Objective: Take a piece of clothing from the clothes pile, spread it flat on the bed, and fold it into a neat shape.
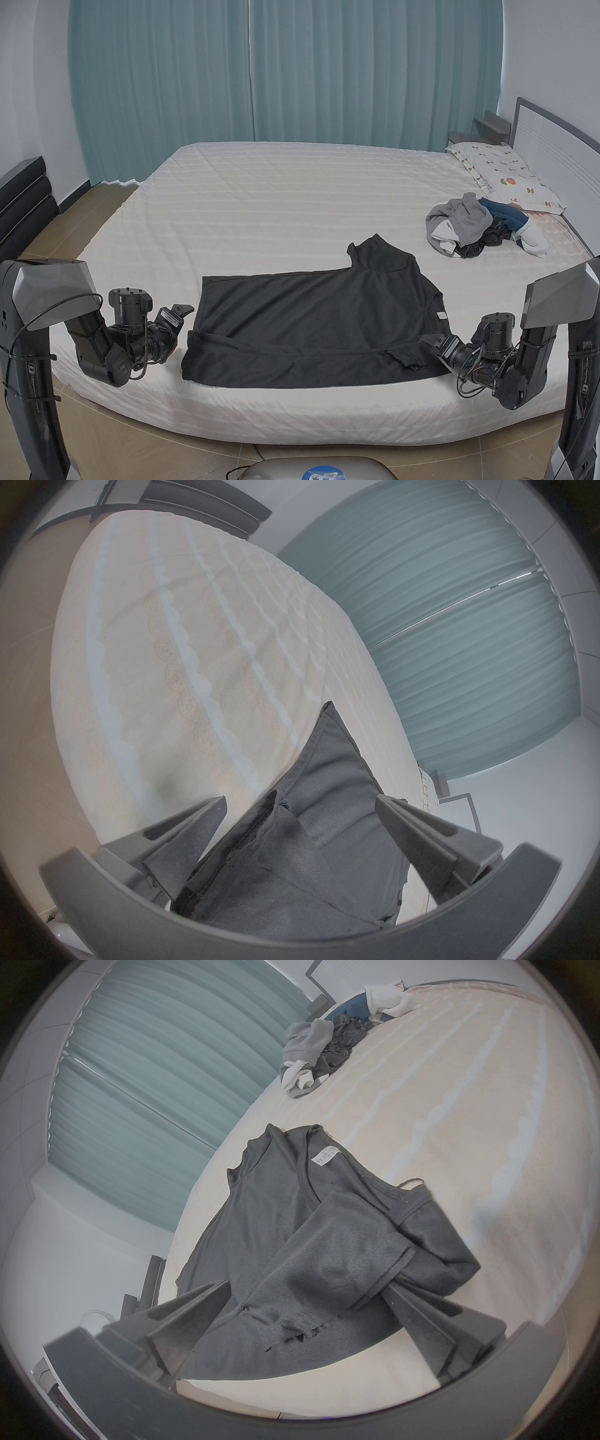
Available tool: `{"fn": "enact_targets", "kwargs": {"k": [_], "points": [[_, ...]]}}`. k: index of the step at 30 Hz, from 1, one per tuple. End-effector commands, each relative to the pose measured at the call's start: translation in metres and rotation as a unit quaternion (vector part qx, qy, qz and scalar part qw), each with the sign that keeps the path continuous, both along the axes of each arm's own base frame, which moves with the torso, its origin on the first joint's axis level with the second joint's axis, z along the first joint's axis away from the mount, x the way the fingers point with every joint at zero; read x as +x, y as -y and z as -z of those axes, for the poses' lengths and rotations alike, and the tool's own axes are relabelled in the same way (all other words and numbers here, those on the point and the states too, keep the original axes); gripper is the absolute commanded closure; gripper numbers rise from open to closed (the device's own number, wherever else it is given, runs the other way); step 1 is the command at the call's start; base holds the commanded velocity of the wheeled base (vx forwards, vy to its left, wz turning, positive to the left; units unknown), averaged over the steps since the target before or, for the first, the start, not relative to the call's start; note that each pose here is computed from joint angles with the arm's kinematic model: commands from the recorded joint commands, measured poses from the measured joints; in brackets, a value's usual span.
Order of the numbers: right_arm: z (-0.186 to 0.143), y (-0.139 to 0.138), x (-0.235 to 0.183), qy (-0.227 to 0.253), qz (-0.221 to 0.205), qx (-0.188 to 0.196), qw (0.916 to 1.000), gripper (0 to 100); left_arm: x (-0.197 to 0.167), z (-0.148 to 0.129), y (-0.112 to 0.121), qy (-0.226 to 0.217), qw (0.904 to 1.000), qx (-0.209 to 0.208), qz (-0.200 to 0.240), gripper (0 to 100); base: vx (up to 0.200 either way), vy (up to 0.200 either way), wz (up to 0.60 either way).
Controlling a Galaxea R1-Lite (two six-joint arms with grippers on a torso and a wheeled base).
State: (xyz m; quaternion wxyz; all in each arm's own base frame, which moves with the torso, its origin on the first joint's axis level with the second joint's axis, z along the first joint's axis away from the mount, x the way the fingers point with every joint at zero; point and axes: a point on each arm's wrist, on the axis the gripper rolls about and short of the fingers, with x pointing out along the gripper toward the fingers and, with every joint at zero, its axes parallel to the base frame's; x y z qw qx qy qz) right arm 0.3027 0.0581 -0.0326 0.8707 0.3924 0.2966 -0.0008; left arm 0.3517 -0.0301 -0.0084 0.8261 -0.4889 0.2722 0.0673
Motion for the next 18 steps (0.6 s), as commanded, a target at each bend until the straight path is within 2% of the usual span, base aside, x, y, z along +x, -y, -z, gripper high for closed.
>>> {"fn": "enact_targets", "kwargs": {"k": [1, 10, 18], "points": [[0.002, -0.005, 0.001, 0.001, -0.001, -0.005, 1.0000, 100, 0.000, 0.000, 0.000, 0.000, 1.0000, 0.000, 0.000, 0, 0.000, 0.000, 0.00], [-0.001, -0.008, -0.003, 0.004, -0.005, -0.007, 1.0000, 100, 0.000, 0.000, 0.000, 0.000, 1.0000, 0.000, 0.000, 0, 0.000, 0.000, 0.00], [-0.032, -0.004, -0.008, 0.038, -0.005, 0.006, 0.9992, 100, 0.000, 0.000, 0.000, 0.000, 1.0000, 0.000, 0.000, 0, 0.000, 0.000, 0.00]]}}
